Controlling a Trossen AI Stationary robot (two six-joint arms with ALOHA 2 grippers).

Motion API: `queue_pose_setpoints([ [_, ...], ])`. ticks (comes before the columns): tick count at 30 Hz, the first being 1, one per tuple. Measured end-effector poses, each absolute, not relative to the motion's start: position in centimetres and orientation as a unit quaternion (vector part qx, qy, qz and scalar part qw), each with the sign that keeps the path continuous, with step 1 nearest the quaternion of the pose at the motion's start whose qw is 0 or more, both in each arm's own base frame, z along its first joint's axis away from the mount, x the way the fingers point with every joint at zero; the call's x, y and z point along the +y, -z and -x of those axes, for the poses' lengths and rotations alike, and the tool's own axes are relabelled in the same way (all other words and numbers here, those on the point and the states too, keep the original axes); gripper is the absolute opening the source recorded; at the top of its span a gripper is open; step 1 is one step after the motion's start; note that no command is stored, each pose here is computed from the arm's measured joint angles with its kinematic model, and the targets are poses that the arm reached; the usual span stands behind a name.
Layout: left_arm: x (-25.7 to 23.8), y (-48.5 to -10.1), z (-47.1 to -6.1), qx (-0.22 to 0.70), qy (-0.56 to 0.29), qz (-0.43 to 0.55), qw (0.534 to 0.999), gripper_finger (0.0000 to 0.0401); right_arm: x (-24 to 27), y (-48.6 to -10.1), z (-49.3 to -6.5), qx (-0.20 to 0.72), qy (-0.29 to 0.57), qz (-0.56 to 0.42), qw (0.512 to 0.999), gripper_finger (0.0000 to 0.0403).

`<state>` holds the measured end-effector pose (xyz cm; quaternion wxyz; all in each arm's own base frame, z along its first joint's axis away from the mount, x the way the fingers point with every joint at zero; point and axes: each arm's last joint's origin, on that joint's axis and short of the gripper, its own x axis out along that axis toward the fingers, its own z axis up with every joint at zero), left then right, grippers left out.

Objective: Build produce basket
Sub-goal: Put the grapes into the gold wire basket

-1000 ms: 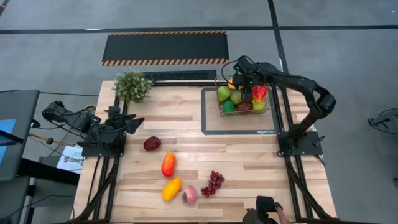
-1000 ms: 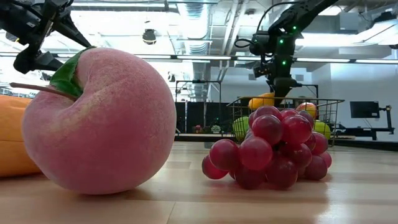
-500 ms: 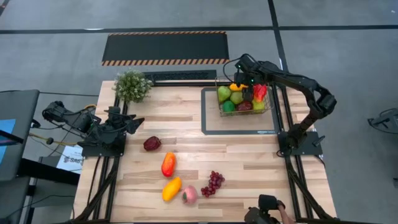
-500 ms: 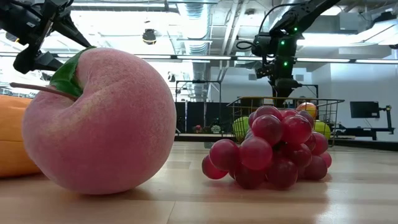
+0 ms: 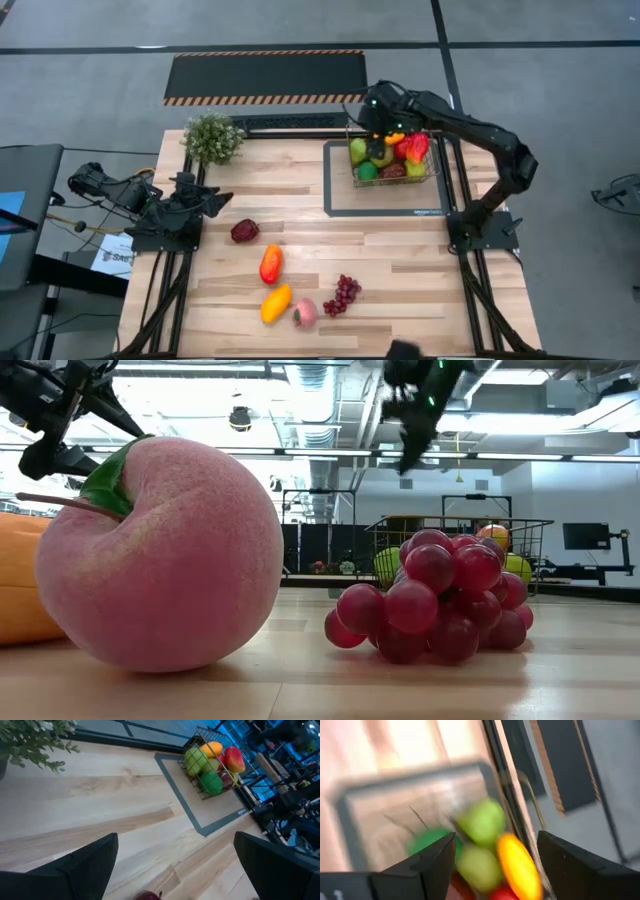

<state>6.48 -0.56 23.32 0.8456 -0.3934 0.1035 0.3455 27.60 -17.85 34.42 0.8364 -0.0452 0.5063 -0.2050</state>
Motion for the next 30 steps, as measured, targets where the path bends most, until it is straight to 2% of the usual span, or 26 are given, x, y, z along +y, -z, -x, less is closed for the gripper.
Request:
queue_pose_setpoints([
  [5, -0.6, -23.3, -6.5, 0.117, -0.336, 0.398, 0.845, 0.0385, -13.6, -35.9, -30.5, 0.440, 0.176, 0.004, 0.880, 0.0297],
  [13, -0.8, -23.2, -6.5, 0.138, -0.321, 0.397, 0.849, 0.0385, -5.1, -35.9, -33.9, 0.402, 0.095, -0.033, 0.910, 0.0297],
  [18, -0.8, -23.2, -6.5, 0.149, -0.313, 0.389, 0.853, 0.0385, -0.1, -35.1, -35.3, 0.405, 0.053, -0.058, 0.911, 0.0297],
  [22, -0.9, -23.1, -6.5, 0.161, -0.305, 0.386, 0.856, 0.0385, 3.7, -32.7, -36.3, 0.446, 0.023, -0.063, 0.893, 0.0297],
  [30, -1.0, -23.1, -6.6, 0.175, -0.293, 0.385, 0.857, 0.0385, 12.0, -28.7, -36.4, 0.517, -0.071, -0.018, 0.853, 0.0297],
])
